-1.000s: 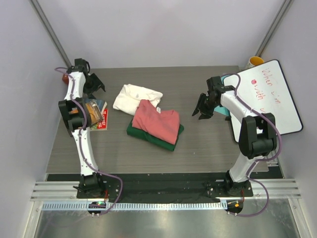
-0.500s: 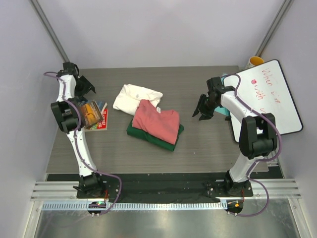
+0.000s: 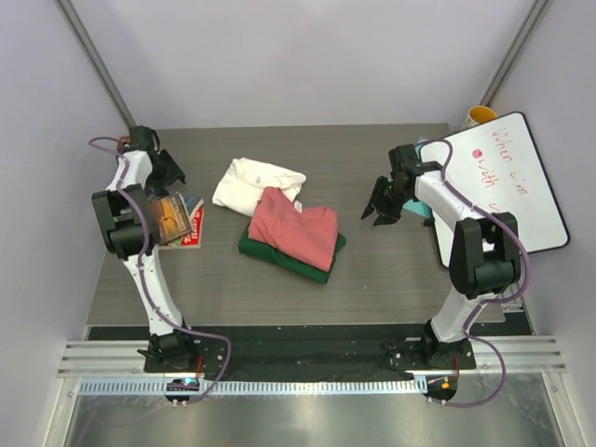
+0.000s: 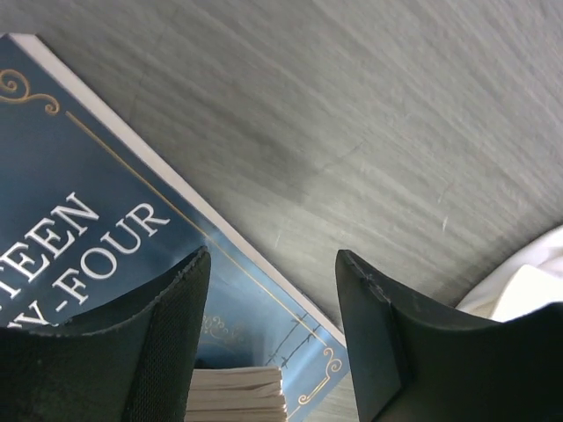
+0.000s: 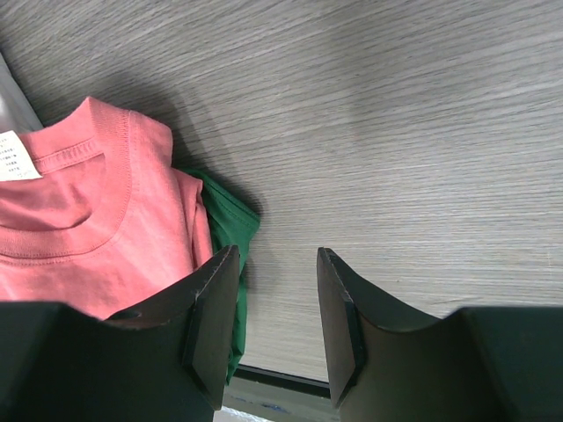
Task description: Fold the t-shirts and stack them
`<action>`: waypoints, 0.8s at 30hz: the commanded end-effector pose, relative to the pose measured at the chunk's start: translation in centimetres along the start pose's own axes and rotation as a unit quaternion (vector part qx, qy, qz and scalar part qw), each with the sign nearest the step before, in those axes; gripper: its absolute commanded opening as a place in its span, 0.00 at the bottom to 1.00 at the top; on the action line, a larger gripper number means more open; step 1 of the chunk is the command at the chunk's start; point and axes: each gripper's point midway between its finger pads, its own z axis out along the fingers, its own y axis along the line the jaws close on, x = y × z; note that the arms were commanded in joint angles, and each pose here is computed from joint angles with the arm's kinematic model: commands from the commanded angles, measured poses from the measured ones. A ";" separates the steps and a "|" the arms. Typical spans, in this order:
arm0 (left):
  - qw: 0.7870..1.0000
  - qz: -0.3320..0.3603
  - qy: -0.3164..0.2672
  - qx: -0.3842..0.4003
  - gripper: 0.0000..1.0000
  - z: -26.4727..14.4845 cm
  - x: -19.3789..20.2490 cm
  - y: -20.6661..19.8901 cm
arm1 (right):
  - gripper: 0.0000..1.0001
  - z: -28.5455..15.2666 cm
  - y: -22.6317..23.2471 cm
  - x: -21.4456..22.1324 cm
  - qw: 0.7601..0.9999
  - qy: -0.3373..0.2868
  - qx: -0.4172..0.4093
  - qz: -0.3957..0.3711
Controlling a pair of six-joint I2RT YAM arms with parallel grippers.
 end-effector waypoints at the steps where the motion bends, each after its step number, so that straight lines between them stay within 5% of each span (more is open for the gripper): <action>1: 0.981 -0.013 0.169 -0.090 0.61 0.7 12.8 5.5 | 0.46 -1.0 1.7 -1.0 1.000 -0.019 -0.023 -0.003; 8: 0.977 -0.003 0.184 -0.105 0.59 -2.7 18.0 7.7 | 0.46 -0.7 2.2 -1.3 0.999 -0.018 -0.033 -0.003; 14: 0.987 -0.011 0.131 -0.095 0.57 -7.7 15.4 6.0 | 0.46 -1.2 3.1 -2.0 0.999 -0.023 -0.045 -0.008; 24: 0.981 -0.013 0.172 -0.089 0.55 -9.9 16.0 5.2 | 0.47 -1.6 3.9 -2.6 0.998 -0.030 -0.058 -0.015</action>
